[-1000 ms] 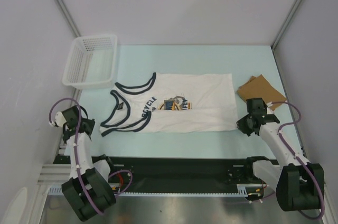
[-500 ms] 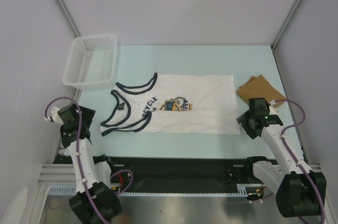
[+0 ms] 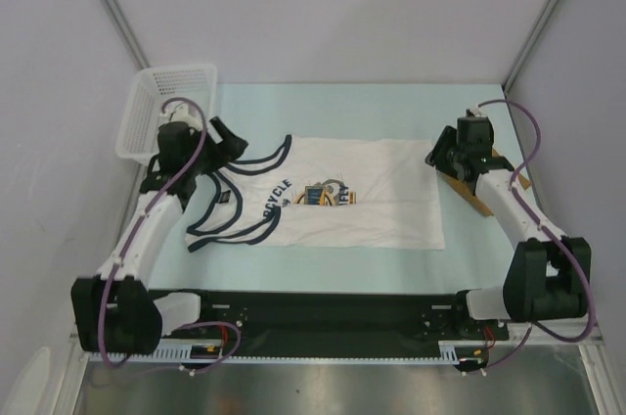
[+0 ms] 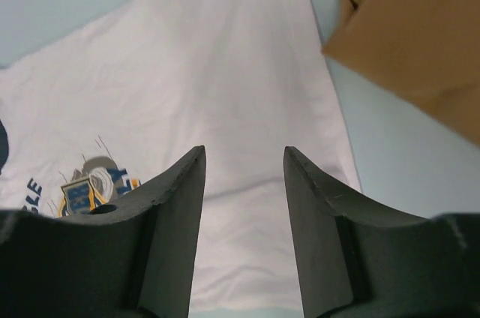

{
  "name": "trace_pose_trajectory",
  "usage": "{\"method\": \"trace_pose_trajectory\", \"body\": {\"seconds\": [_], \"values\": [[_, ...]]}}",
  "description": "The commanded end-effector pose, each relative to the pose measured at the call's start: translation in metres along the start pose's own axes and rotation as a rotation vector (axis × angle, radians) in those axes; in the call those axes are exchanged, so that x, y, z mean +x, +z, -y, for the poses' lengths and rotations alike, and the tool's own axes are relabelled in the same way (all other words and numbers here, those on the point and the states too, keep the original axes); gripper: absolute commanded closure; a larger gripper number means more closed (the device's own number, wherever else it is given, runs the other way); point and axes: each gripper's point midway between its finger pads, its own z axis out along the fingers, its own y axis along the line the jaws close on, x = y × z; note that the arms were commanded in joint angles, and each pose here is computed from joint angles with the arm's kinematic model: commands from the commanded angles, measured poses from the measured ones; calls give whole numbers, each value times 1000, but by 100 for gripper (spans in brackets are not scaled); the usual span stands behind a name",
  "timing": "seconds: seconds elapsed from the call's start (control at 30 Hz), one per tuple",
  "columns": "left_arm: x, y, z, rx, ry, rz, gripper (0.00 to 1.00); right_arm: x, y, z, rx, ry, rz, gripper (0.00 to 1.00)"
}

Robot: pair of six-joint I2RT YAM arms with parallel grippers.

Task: Fold and stack the tank tops
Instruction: Fold the tank top

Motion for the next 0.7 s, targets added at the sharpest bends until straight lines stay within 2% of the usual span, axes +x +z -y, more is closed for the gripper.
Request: {"method": "trace_pose_trajectory", "body": {"seconds": [0.0, 0.03, 0.1, 0.13, 0.17, 0.2, 0.23, 0.3, 0.33, 0.4, 0.43, 0.67], "values": [[-3, 30, 45, 121, 82, -36, 12, -47, 13, -28, -68, -102, 92, 50], [7, 50, 40, 97, 87, -76, 12, -49, 20, -29, -62, -117, 86, 50], [-1, 68, 57, 121, 105, -77, 13, -61, 36, -32, -36, -120, 82, 50], [11, 89, 50, 98, 101, -126, 14, -64, 42, -30, -17, -124, 83, 50], [4, 99, 60, 116, 109, -119, 15, -77, 45, -35, -22, -133, 101, 50], [4, 109, 62, 118, 113, -127, 16, -72, 61, -29, 5, -135, 72, 50], [20, 131, 52, 96, 114, -177, 17, -75, 68, -29, 14, -142, 72, 50], [16, 150, 64, 115, 126, -191, 19, -81, 89, -20, 47, -135, 50, 51], [35, 171, 53, 93, 127, -245, 21, -80, 98, -19, 42, -133, 32, 53], [31, 189, 63, 109, 137, -251, 21, -93, 108, -17, 40, -108, 37, 53], [47, 204, 54, 94, 132, -290, 21, -83, 124, -13, 41, -107, -2, 54], [69, 251, 53, 84, 125, -360, 24, -79, 167, -10, 69, -131, -75, 52]]}}
